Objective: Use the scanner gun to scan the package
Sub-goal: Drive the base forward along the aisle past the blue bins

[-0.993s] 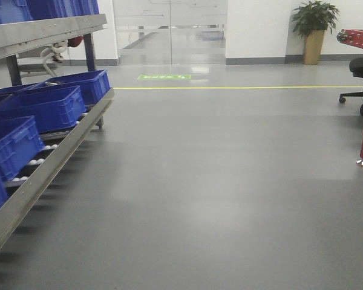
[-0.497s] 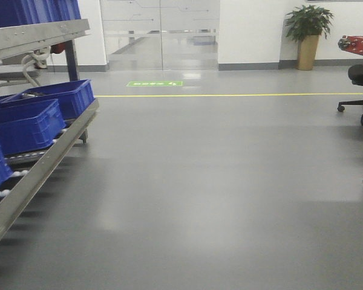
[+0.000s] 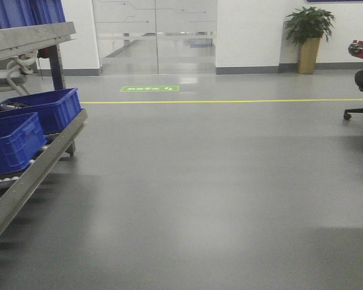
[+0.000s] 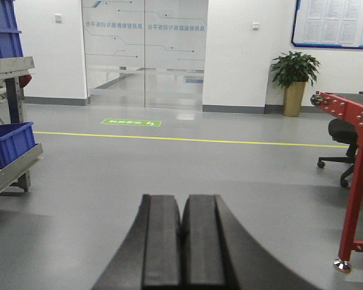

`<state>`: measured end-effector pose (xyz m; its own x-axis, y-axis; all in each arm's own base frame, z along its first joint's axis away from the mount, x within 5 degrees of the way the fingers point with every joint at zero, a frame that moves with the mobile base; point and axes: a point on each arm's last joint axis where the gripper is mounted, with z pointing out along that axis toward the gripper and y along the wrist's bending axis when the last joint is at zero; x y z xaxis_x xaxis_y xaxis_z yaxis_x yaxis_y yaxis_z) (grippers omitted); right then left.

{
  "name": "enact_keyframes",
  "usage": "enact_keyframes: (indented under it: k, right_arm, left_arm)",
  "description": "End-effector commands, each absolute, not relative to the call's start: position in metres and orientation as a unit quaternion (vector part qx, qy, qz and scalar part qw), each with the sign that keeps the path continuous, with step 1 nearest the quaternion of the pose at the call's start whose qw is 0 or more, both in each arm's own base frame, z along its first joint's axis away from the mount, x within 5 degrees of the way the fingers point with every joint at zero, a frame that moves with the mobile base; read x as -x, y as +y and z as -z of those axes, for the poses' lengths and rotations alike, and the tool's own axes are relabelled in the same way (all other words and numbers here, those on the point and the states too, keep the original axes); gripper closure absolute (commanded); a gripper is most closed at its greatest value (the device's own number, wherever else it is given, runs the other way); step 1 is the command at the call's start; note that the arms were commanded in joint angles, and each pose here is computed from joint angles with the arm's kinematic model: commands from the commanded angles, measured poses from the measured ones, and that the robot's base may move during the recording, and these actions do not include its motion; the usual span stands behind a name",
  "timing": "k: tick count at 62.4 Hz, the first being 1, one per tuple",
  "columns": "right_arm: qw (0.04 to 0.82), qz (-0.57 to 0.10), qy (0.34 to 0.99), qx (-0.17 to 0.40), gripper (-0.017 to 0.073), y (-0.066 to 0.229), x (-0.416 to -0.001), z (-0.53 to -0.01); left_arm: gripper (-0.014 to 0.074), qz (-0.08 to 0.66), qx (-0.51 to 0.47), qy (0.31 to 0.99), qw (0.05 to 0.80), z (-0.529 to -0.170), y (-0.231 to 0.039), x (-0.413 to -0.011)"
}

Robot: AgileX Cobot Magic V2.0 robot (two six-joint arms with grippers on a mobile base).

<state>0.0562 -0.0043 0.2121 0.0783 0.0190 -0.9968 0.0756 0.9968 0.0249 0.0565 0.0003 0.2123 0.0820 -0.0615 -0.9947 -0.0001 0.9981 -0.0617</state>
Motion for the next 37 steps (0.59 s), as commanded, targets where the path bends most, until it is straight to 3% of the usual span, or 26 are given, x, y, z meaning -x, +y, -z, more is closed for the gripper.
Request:
enact_keyframes:
  k: [1, 37]
  right_arm:
    - [0.740, 0.019, 0.671, -0.034, 0.0728, -0.0043, -0.0559, -0.2140]
    - [0.740, 0.017, 0.672, -0.032, 0.0728, -0.0040, -0.0559, -0.2140]
  left_arm:
    - [0.0704, 0.019, 0.021, 0.667, 0.745, -0.2153, 0.0003, -0.0559]
    - [0.0704, 0.019, 0.020, 0.667, 0.745, -0.2153, 0.0002, -0.0559]
